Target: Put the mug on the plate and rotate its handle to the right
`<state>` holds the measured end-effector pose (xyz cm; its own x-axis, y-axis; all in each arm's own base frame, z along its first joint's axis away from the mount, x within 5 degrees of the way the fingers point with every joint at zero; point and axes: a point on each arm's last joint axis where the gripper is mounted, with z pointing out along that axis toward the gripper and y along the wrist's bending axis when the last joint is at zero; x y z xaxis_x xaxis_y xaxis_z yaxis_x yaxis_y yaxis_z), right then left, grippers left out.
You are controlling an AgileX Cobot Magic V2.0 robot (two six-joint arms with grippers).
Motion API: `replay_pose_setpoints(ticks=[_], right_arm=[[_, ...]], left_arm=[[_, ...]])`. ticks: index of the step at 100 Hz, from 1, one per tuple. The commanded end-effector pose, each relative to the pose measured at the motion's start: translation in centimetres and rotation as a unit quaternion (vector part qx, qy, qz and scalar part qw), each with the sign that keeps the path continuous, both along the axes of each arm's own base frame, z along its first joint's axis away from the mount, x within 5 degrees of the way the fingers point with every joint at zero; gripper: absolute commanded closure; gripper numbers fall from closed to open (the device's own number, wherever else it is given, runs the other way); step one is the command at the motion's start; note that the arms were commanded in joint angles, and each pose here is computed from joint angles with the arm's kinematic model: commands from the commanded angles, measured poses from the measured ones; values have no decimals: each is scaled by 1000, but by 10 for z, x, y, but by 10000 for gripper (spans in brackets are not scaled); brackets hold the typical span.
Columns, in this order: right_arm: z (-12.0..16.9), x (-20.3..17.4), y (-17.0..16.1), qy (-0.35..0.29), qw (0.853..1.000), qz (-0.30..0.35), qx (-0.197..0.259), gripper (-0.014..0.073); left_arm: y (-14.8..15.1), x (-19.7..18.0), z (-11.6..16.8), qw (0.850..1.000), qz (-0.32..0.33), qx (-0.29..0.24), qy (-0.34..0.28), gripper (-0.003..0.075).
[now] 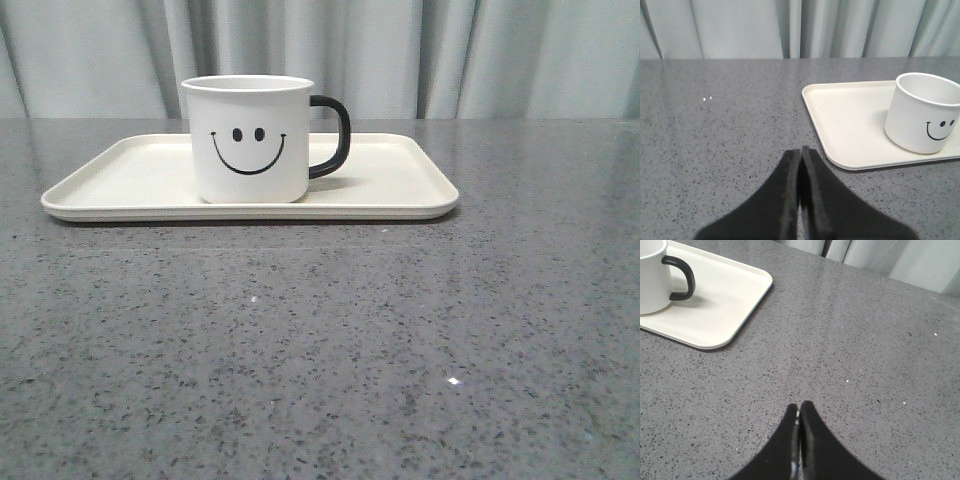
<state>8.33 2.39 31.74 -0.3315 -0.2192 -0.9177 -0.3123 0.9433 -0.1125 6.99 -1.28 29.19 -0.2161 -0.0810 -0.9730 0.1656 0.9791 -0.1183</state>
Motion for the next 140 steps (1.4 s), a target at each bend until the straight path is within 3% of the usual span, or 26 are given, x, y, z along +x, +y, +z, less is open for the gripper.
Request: replay_pose_setpoints(ticks=[1, 40, 71, 140], right_arm=[[14, 2, 1, -48, 999, 6, 2, 660], [14, 2, 1, -48, 999, 6, 2, 660], [14, 2, 1, -47, 999, 6, 2, 660], [14, 2, 1, -45, 999, 5, 1, 660]], left_arm=[[0, -4, 3, 996, -9, 13, -85, 740], [9, -16, -53, 995, 51, 17, -89, 740], [9, -18, -84, 994, 56, 19, -96, 740], [9, -16, -90, 993, 54, 17, -105, 740]])
